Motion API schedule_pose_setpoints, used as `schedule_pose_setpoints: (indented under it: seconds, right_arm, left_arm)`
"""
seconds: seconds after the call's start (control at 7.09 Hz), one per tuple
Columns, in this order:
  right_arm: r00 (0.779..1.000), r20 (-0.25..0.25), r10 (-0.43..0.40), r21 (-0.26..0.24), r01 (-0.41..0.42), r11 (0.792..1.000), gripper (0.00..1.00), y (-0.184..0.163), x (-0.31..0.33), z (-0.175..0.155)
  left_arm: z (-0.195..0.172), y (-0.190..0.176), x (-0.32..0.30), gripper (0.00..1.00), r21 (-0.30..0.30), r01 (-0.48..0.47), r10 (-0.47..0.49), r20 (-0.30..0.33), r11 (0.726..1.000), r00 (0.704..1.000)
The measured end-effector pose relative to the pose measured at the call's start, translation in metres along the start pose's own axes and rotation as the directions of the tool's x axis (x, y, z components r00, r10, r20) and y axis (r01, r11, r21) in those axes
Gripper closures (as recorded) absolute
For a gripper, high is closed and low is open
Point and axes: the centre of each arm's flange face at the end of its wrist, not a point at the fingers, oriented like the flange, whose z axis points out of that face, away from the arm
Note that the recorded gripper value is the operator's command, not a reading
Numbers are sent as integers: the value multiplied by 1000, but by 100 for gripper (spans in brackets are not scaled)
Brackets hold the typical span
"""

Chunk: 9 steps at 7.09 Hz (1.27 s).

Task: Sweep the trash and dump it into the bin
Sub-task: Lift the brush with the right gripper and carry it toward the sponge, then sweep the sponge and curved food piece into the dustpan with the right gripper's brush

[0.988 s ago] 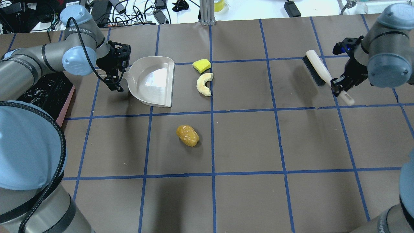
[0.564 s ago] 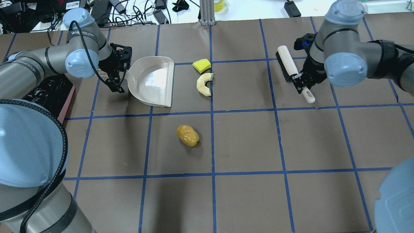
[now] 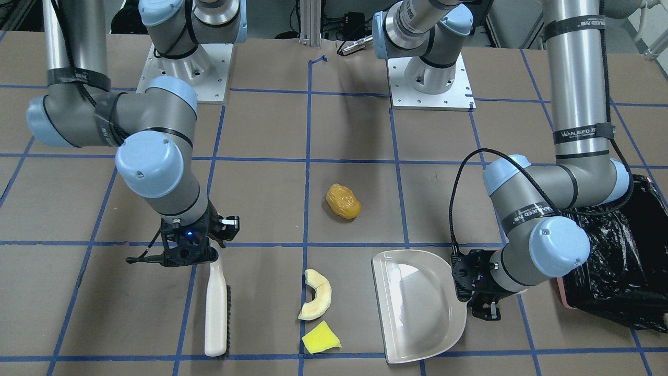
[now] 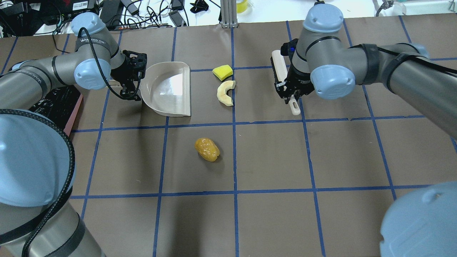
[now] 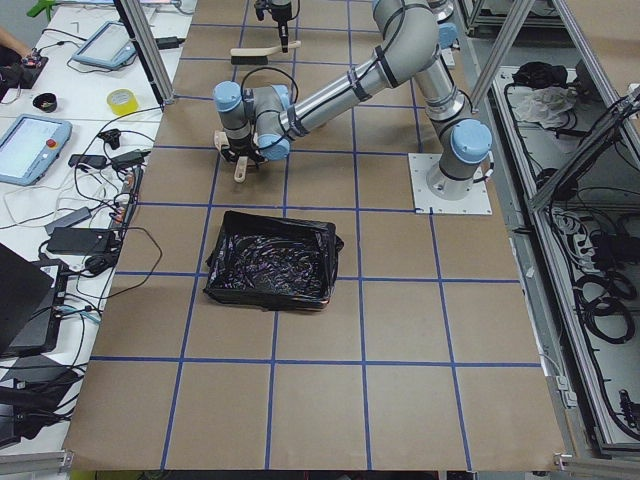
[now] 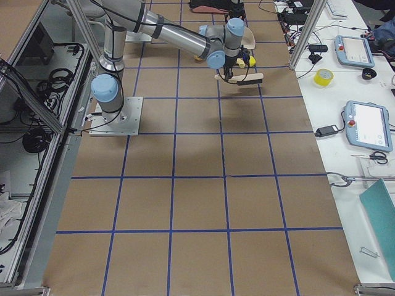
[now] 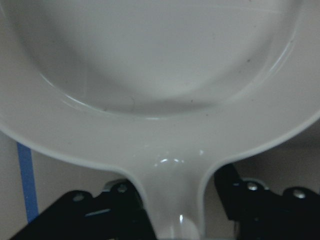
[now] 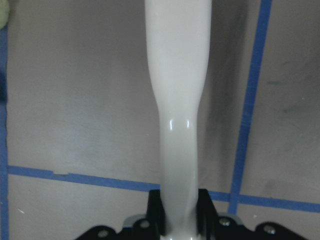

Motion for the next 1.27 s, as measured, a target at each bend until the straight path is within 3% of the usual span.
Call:
schedule_pose_setpoints:
  seconds: [0.42, 1.27]
  right_arm:
    - [998, -2, 63, 8, -63, 998, 100, -19, -81, 20]
    - [987, 3, 159, 20, -159, 987, 100, -9, -175, 45]
  left_arm:
    - [-4, 0, 0, 99, -2, -3, 3, 8, 1000, 1000]
    - [1, -3, 5, 100, 4, 3, -3, -4, 1000, 1000]
